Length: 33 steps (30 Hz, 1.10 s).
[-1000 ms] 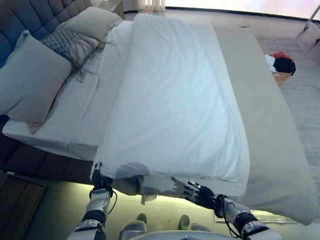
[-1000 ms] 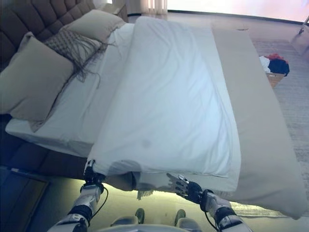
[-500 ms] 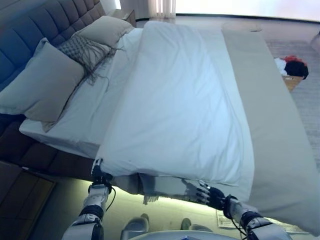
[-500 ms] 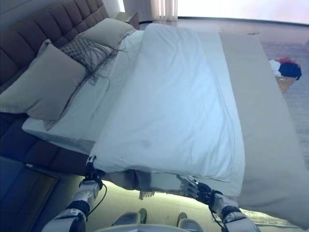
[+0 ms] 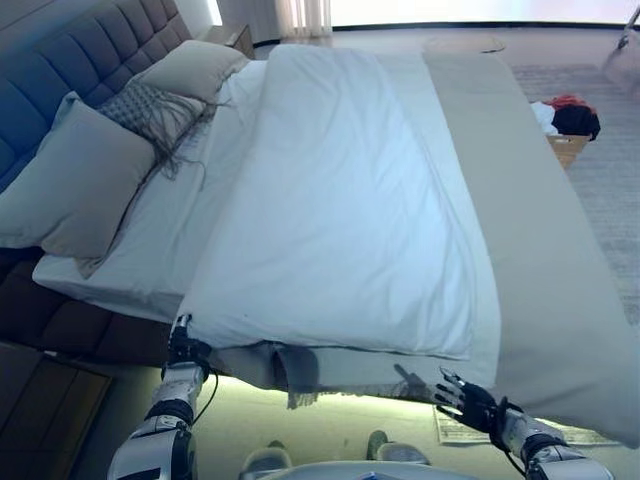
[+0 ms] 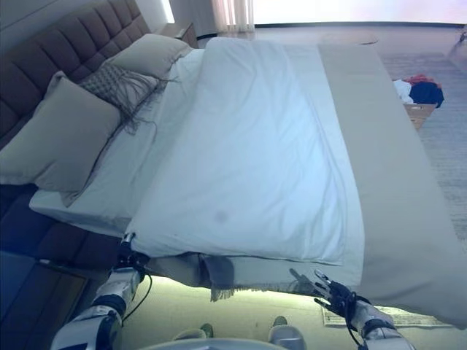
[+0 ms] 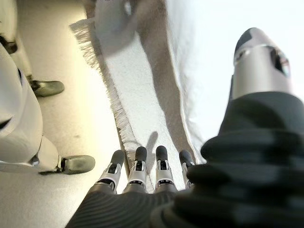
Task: Make the bed neatly
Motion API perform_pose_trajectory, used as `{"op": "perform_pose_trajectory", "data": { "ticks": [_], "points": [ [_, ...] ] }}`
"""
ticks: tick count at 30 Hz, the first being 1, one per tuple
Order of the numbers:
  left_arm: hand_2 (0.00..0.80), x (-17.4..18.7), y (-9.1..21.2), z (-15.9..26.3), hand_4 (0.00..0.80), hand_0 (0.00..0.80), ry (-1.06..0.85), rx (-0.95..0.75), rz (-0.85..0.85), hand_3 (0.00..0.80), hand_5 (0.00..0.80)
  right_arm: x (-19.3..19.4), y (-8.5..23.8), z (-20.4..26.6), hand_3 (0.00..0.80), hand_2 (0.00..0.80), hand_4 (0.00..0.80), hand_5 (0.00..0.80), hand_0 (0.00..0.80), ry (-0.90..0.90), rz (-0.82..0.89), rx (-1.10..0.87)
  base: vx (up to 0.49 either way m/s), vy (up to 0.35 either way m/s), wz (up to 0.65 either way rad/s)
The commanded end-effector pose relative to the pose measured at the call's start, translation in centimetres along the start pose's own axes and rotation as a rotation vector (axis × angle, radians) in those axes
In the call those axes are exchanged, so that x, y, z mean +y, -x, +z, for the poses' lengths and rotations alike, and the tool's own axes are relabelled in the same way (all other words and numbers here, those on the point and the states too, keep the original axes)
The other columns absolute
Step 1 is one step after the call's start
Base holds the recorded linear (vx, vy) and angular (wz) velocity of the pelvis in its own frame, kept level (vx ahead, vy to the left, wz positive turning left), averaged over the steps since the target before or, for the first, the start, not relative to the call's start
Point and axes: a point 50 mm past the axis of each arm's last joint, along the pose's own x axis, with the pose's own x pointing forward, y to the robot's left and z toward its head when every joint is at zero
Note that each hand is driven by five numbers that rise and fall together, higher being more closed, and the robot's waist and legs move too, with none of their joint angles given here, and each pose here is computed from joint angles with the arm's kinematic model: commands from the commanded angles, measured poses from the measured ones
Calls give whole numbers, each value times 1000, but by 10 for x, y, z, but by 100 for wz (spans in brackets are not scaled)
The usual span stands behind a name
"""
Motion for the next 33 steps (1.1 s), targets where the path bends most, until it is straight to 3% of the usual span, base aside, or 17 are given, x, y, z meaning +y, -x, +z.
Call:
{"op": "perform_pose_trajectory", "data": {
  "ticks": [1, 10, 15, 16, 17, 19, 20, 33],
  "points": [
    [800, -6, 17, 98, 800, 800, 2, -303, -63, 800, 800, -23, 12, 9, 0, 0, 0, 0, 0, -7, -87, 24, -48, 240, 2],
    [800, -27, 13, 116, 800, 800, 5, -341, -65, 800, 800, -20, 11, 23, 0, 0, 0, 0, 0, -42, -101, -72, -77, 179, -1],
    [800, -21, 12, 107, 800, 800, -15, -275, -20, 800, 800, -11, 9, 42, 0, 0, 0, 0, 0, -73, -100, -152, -79, 44, -6],
    [285, -19, 11, 103, 285, 285, -23, -252, -12, 285, 285, -7, 7, 45, 0, 0, 0, 0, 0, -79, -94, -167, -154, 1, -2],
    [63, -17, 10, 99, 63, 63, -30, -231, -5, 63, 63, -3, 6, 49, 0, 0, 0, 0, 0, -89, -82, -184, -184, 22, -2],
    [104, -19, 6, 89, 104, 104, -29, -196, -12, 104, 104, 6, 4, 61, 0, 0, 0, 0, 0, -101, -63, -214, -241, 49, -1],
    [0, -23, 3, 81, 0, 0, -15, -176, -29, 0, 0, 14, 3, 72, 0, 0, 0, 0, 0, -110, -42, -245, -302, 1, 1],
    [0, -135, -31, 10, 0, 0, 147, -4, -279, 0, 0, 112, 29, 206, 0, 0, 0, 0, 0, -196, 165, -626, -293, -94, 6]
  ]
}}
